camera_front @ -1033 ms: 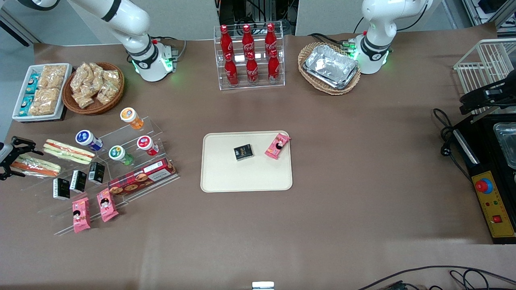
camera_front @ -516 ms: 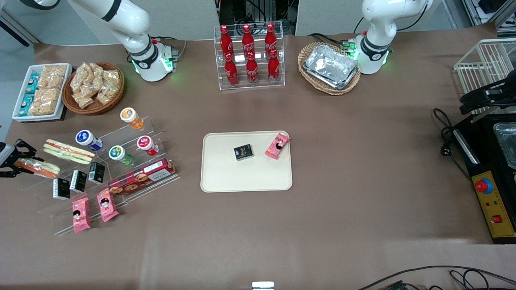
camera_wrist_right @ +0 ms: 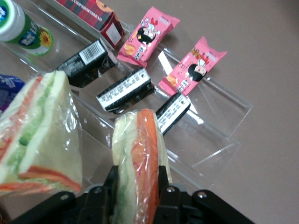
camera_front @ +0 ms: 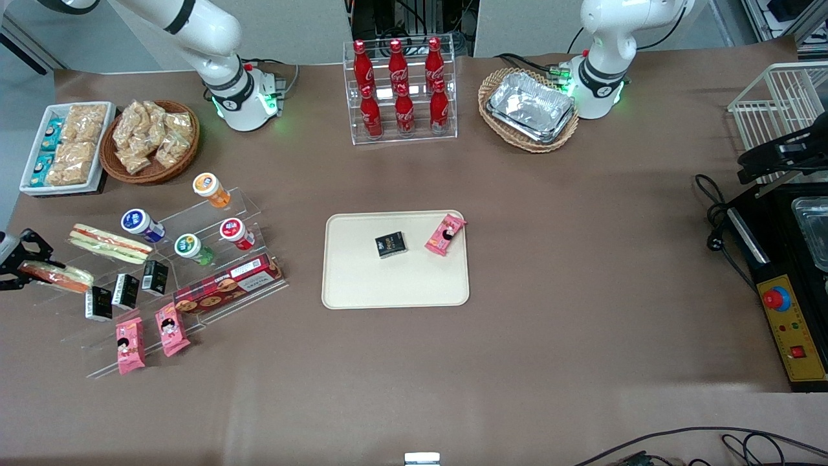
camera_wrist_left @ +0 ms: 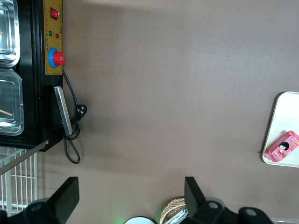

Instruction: Place sandwich on tray

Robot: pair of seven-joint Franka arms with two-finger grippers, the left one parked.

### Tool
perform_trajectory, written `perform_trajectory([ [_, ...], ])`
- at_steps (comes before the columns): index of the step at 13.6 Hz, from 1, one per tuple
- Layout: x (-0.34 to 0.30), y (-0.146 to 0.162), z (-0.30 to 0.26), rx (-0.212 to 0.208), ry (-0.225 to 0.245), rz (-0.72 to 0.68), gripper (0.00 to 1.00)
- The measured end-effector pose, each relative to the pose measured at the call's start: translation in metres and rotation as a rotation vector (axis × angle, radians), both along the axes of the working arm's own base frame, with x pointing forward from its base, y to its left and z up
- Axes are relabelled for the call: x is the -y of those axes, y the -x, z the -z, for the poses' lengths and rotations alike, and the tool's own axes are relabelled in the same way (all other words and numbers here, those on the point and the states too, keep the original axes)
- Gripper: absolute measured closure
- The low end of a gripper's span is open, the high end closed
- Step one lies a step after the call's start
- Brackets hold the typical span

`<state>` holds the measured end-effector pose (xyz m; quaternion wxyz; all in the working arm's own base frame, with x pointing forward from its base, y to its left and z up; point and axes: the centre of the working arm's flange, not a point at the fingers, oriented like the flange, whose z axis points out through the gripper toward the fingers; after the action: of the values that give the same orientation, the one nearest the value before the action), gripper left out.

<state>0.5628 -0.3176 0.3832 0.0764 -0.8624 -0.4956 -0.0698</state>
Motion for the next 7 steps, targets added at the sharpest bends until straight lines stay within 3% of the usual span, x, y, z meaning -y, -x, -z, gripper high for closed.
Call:
perform_trajectory([
  [2, -0.004, -0.009, -0.023, -0.006, 0.01, -0.022, 0.71],
  [7, -0.055, -0.041, -0.093, -0.049, 0.022, -0.006, 0.7],
])
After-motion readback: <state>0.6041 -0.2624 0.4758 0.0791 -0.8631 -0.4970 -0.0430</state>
